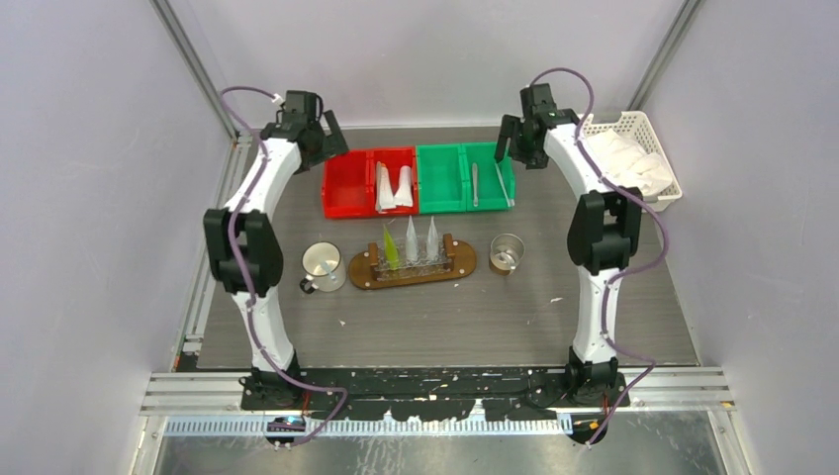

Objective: Prepare toiletry sets of a toothbrush and toothpaste on the tray

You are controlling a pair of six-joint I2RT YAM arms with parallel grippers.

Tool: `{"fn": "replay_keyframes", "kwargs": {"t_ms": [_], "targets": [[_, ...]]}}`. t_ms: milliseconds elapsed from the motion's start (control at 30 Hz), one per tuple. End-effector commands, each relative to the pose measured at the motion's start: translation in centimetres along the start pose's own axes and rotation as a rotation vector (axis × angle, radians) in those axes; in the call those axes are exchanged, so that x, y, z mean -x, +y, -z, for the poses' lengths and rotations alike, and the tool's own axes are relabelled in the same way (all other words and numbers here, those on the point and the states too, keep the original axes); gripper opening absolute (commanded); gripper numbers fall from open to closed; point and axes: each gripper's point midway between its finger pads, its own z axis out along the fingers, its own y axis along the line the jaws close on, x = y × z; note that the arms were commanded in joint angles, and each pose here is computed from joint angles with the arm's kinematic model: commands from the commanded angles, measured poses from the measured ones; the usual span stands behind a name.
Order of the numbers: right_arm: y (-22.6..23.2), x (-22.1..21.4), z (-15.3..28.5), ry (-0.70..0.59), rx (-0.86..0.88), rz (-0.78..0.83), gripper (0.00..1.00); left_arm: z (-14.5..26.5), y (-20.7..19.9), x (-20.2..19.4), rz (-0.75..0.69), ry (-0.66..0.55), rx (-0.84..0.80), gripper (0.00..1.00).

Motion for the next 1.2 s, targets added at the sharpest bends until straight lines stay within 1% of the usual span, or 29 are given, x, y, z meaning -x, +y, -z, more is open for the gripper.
{"fn": "replay_keyframes", "kwargs": {"t_ms": [0, 33, 100, 133, 167, 233, 267, 433, 467, 500, 533, 600, 667, 700, 767, 833, 900, 1000, 1067, 1167], "targets": [[0.3, 3.4, 8.8, -0.171, 0.036, -0.028, 0.8, 9.0, -0.3, 4.3, 0.028, -0.168, -0.079, 1.0], [0.3, 2.7, 9.8, -0.166, 0.046, -0.033, 0.8, 10.9, -0.6, 4.1, 0.038, -0.18, -0.111, 1.0], [-0.4, 0.8, 11.1, -0.137, 0.033, -0.04, 0.8, 12.5, -0.9, 2.3, 0.038, -0.164, -0.132, 1.0], [-0.9, -0.2, 11.7, -0.124, 0.02, -0.047, 0.8, 14.1, -1.3, 1.2, 0.037, -0.165, -0.158, 1.0], [-1.3, -1.4, 12.3, -0.11, 0.013, -0.057, 0.8, 14.6, -1.7, -0.5, 0.028, -0.141, -0.176, 1.0], [-1.4, -3.4, 14.3, -0.122, 0.045, -0.069, 0.79, 17.4, -2.4, -3.3, -0.001, -0.147, -0.199, 1.0], [-0.9, -4.0, 16.4, -0.157, 0.084, -0.063, 0.79, 18.4, -2.6, -5.1, -0.017, -0.144, -0.207, 1.0], [1.7, -9.0, 23.6, -0.176, 0.149, 0.047, 0.8, 23.7, -4.7, -13.1, -0.096, -0.143, -0.302, 1.0], [2.0, -10.0, 24.4, -0.167, 0.156, 0.059, 0.8, 24.4, -4.9, -15.3, -0.122, -0.133, -0.301, 1.0], [1.9, -11.0, 24.8, -0.153, 0.148, 0.06, 0.8, 24.9, -4.7, -16.0, -0.118, -0.139, -0.298, 1.0], [1.6, -11.7, 25.1, -0.152, 0.134, 0.05, 0.8, 25.3, -4.7, -18.0, -0.143, -0.123, -0.305, 1.0], [0.7, -13.3, 25.3, -0.154, 0.119, 0.012, 0.8, 26.3, -4.1, -19.9, -0.151, -0.148, -0.297, 1.0], [1.0, -15.2, 25.7, -0.157, 0.181, -0.001, 0.78, 27.7, -3.5, -20.8, -0.147, -0.195, -0.315, 1.0], [1.4, -15.5, 26.7, -0.18, 0.223, -0.007, 0.78, 28.3, -3.1, -21.2, -0.145, -0.214, -0.317, 1.0], [1.7, -17.6, 27.2, -0.151, 0.266, 0.009, 0.77, 29.3, -2.1, -22.0, -0.157, -0.237, -0.324, 1.0], [1.0, -19.2, 27.0, -0.12, 0.236, 0.026, 0.78, 29.5, -0.6, -23.4, -0.18, -0.229, -0.302, 1.0], [-0.8, -20.3, 26.2, -0.1, 0.15, 0.018, 0.78, 29.1, 0.4, -24.6, -0.18, -0.224, -0.285, 1.0], [-1.6, -20.7, 25.0, -0.127, 0.116, -0.035, 0.79, 28.0, 1.3, -25.6, -0.149, -0.22, -0.258, 1.0], [-1.7, -20.6, 24.1, -0.147, 0.105, -0.076, 0.78, 27.3, 2.0, -25.5, -0.12, -0.249, -0.234, 1.0], [-2.3, -20.3, 22.9, -0.164, 0.064, -0.11, 0.73, 27.4, 3.9, -24.0, -0.091, -0.305, -0.192, 1.0]]}}
